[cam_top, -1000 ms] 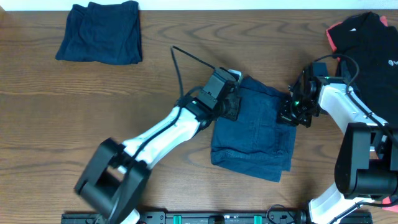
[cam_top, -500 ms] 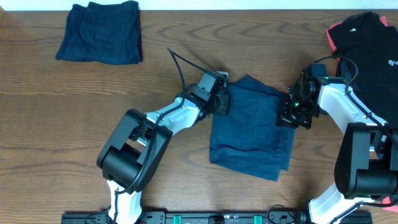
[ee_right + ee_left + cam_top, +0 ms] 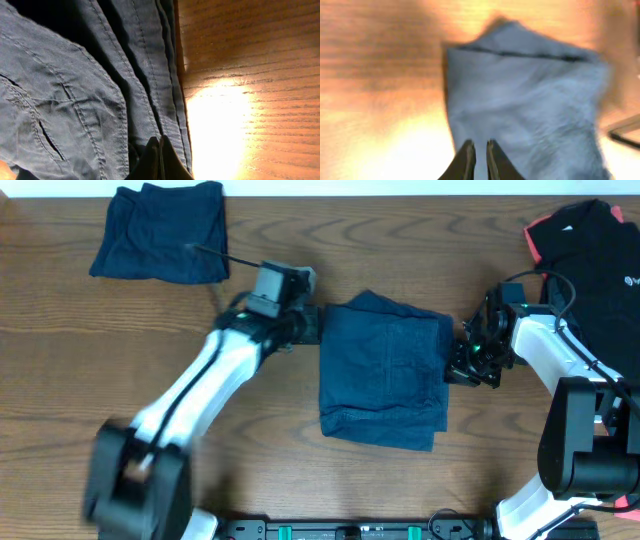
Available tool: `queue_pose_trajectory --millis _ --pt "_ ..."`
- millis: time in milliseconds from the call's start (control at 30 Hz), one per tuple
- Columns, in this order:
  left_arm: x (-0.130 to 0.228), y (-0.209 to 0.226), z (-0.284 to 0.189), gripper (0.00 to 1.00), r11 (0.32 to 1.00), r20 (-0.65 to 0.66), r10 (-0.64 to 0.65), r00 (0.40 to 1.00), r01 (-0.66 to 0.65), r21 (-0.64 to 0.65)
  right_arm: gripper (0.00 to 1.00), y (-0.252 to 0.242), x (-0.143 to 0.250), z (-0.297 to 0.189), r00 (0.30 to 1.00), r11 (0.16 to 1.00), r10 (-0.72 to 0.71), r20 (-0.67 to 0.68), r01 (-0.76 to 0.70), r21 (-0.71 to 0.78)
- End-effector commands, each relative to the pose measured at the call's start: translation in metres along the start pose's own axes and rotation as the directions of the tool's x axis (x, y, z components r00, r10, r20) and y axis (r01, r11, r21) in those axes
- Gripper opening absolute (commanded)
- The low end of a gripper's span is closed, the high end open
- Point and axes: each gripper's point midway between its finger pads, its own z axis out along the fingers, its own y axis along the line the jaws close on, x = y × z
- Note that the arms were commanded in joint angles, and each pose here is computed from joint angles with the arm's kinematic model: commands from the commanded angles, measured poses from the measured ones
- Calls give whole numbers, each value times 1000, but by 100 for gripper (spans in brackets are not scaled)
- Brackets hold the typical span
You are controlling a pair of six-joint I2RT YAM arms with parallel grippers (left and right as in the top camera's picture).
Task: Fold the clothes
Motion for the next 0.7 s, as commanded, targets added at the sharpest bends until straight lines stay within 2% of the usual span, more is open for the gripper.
queue_pose_trajectory --millis 0,100,200,333,533,667 --pt "1 -24 -38 12 997 19 49 999 -50 53 1 4 1 3 1000 1000 -2 -3 2 -3" --pt "25 -25 -48 12 999 -63 38 997 -36 37 1 5 -1 3 1000 1000 -4 5 4 -6" --pt "64 -21 -45 12 1000 -208 16 978 -15 8 1 5 0 3 1000 1000 -4 4 4 -6" --pt "110 -32 -28 12 998 -356 21 934 4 70 2 5 -1 3 1000 1000 -5 7 5 -6" --pt "147 -41 2 11 990 -454 46 890 22 143 2 5 -1 3 1000 1000 -5 7 5 -6" --pt "172 -35 22 11 988 -528 29 849 56 143 3 5 0 3 1000 1000 -5 4 5 -6"
